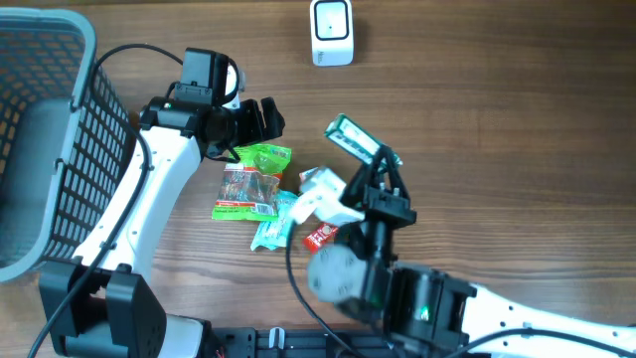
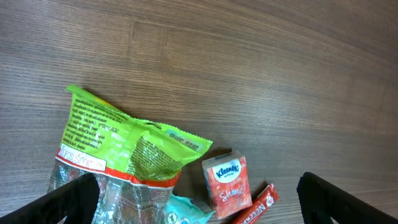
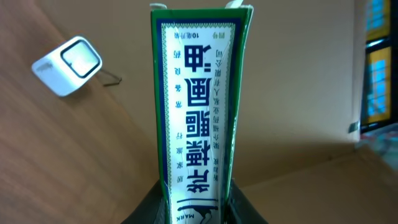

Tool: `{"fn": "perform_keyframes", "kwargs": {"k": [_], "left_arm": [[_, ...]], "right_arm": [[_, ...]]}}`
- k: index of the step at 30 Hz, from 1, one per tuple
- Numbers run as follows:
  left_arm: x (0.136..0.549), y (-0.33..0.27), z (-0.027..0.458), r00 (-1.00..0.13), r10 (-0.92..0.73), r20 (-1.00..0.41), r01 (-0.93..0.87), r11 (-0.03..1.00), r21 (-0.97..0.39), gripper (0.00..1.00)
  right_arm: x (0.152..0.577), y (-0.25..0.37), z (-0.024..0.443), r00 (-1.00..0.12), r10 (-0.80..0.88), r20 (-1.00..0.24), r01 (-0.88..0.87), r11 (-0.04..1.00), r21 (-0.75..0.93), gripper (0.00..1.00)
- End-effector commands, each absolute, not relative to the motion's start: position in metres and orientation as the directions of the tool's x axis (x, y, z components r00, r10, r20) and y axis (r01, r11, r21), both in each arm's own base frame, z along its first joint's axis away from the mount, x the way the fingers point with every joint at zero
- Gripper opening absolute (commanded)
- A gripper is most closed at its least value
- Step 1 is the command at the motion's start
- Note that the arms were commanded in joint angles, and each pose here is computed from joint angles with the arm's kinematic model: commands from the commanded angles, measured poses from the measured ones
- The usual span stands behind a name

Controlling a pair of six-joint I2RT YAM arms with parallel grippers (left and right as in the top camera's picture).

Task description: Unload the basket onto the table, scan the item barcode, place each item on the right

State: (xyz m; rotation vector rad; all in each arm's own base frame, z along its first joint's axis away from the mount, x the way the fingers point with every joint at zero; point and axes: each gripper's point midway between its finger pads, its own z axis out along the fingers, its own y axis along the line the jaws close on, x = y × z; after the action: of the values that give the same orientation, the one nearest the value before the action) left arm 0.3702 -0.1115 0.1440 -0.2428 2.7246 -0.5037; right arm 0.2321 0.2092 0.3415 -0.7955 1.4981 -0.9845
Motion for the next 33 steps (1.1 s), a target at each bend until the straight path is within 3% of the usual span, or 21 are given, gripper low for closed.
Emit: {"fn": "perform_keyframes", "kwargs": {"k": [1, 11, 14, 16, 26, 29, 31, 33], "left_arm": [[0.371, -0.11, 0.15, -0.915, -0.219, -0.337, -0.085, 0.925, -0.372, 1.0], [0.371, -0.11, 0.15, -0.915, -0.219, -0.337, -0.085, 0.925, -0.372, 1.0], [0.371, -0.11, 0.15, -0.915, -0.219, -0.337, -0.085, 0.925, -0.372, 1.0], [0.371, -0.11, 0.15, -0.915, -0.219, -0.337, -0.085, 0.925, -0.372, 1.0], [0.371, -0.11, 0.15, -0.915, -0.219, -0.337, -0.085, 0.925, -0.372, 1.0], [0.371, -0.11, 0.15, -0.915, -0.219, -0.337, -0.085, 0.925, -0.372, 1.0], [0.371, -0.11, 0.15, -0.915, -0.219, -0.337, -0.085, 0.925, -0.372, 1.0], [0.371, -0.11, 0.15, -0.915, -0.219, -0.337, -0.085, 0.925, -0.372, 1.0]], "right_arm": [[0.211, 0.223, 0.363, -0.112, -0.965, -0.239, 0.021, 0.238, -0.971, 0.04], [0.166, 0.259, 0.374, 0.072, -0.996, -0.048, -0.003, 0.048, -0.999, 0.04], [0.16, 0.262, 0.389, 0.097, -0.977, -0.188, -0.009, 0.189, -0.982, 0.04], [0.157, 0.261, 0.398, 0.106, -0.968, -0.229, -0.009, 0.229, -0.973, 0.04], [0.156, 0.254, 0.416, 0.11, -0.971, -0.213, 0.003, 0.214, -0.977, 0.04], [0.156, 0.254, 0.415, 0.109, -0.927, -0.358, -0.013, 0.358, -0.933, 0.04], [0.159, 0.253, 0.414, 0.096, -0.852, -0.515, -0.027, 0.515, -0.857, 0.04], [0.164, 0.25, 0.41, 0.078, -0.829, -0.553, -0.021, 0.553, -0.833, 0.04]]}}
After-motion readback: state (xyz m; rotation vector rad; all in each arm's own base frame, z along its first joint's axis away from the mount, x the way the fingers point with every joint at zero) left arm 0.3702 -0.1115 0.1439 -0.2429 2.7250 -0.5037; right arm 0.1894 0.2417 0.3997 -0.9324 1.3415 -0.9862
